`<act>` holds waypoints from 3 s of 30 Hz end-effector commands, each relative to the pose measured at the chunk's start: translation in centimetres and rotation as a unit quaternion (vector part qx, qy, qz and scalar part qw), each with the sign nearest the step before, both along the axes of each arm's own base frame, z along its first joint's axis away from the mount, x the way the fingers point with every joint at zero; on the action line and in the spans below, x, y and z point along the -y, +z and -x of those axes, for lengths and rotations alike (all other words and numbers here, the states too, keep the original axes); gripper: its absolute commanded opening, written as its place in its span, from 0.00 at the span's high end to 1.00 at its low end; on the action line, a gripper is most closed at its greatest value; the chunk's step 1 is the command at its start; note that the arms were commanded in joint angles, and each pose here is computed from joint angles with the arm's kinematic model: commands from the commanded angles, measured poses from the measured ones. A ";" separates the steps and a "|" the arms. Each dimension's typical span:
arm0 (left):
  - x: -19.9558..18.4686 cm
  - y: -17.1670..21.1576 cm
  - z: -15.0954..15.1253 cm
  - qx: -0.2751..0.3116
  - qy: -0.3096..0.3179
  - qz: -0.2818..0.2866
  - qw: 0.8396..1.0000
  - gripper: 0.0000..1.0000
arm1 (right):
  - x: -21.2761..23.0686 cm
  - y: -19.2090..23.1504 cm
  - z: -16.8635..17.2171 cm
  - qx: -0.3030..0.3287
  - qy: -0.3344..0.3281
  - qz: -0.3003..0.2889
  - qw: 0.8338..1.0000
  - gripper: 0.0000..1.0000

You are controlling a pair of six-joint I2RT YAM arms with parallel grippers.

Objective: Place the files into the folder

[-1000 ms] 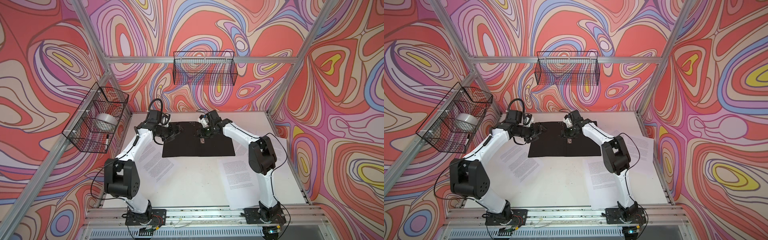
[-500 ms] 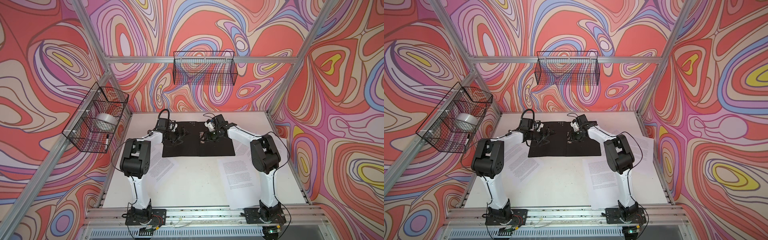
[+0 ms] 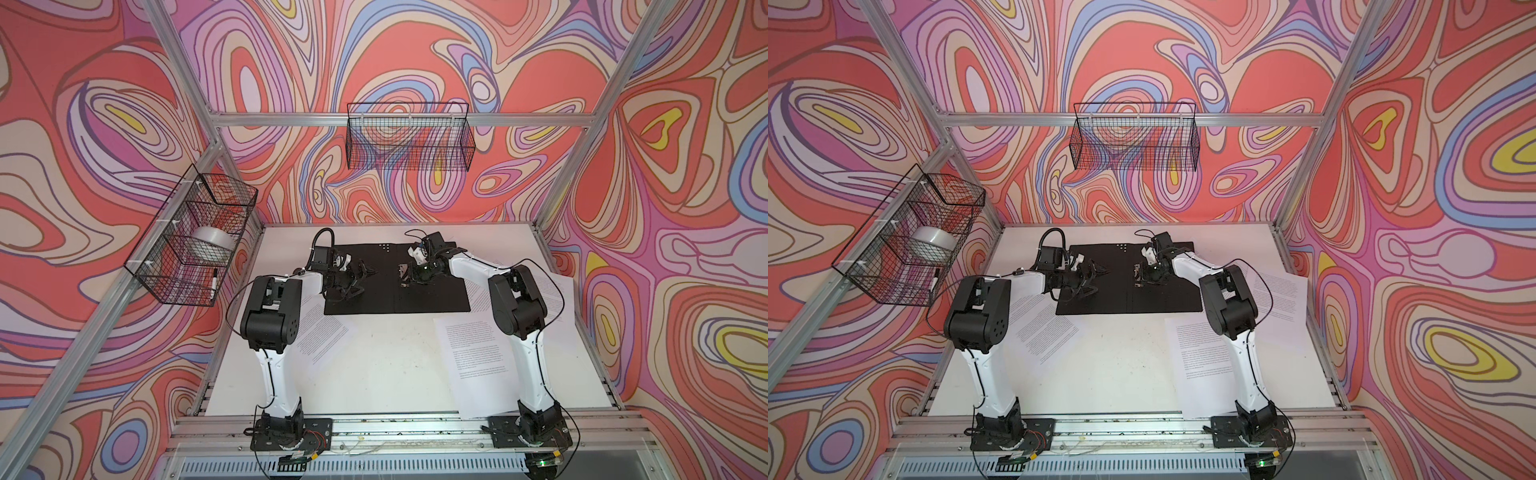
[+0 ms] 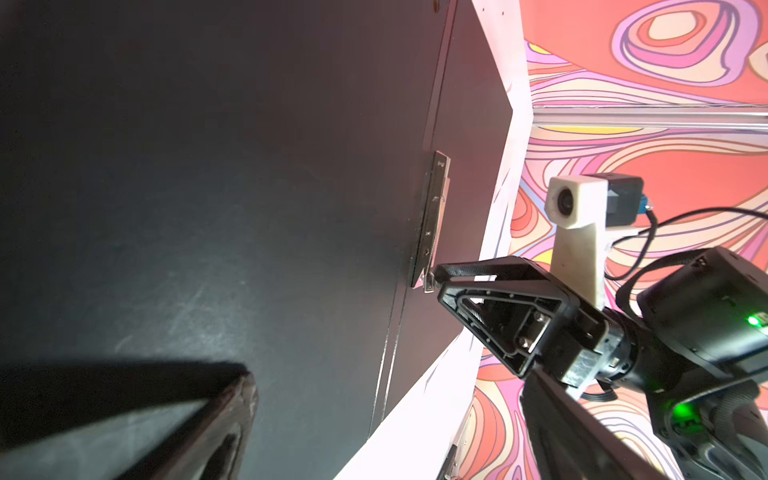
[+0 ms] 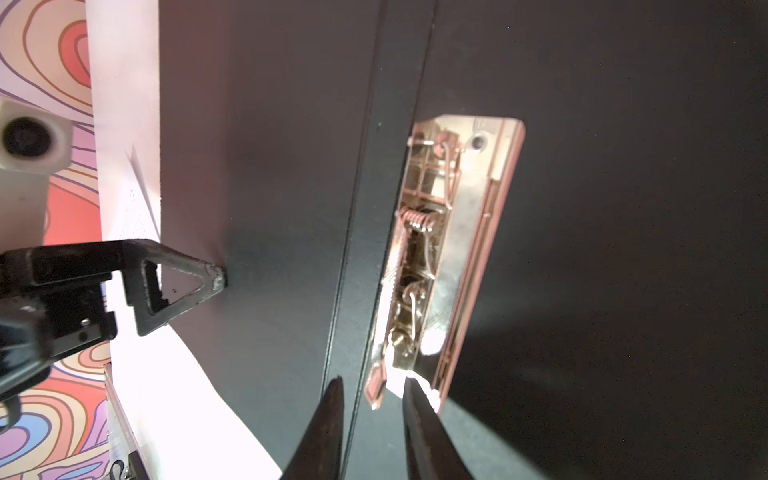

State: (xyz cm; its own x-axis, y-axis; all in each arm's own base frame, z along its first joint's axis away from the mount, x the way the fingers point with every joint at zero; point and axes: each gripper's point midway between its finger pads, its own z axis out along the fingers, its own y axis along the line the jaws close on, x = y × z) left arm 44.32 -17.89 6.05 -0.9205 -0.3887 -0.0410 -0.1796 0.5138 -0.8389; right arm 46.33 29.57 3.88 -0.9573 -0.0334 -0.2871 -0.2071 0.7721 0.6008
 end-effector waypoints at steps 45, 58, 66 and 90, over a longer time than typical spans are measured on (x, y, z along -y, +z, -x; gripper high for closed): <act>-5.3 -8.0 3.9 -0.149 0.025 -0.157 0.976 0.00 | 7.8 -10.0 2.3 -0.111 -0.071 0.145 0.981 1.00; -5.1 -7.9 3.6 -0.147 0.027 -0.142 0.979 0.00 | 1.7 1.8 -0.8 -0.043 -0.012 -0.045 0.998 0.75; -5.0 -7.6 3.4 -0.144 0.026 -0.137 0.980 0.00 | 2.2 7.2 -1.7 0.025 -0.023 -0.044 0.998 0.40; -4.5 -7.1 3.0 -0.135 0.024 -0.121 0.983 0.00 | -2.2 2.6 -3.8 -0.014 -0.012 -0.050 0.999 0.87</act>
State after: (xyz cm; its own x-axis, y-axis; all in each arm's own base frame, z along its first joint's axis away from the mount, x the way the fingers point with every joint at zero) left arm 44.68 -15.55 5.39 -0.9187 -0.3934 -0.0364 -0.2326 0.6131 -0.7550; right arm 48.38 31.99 6.86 -0.9660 -0.0019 -0.2585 -0.1849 0.7036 0.6861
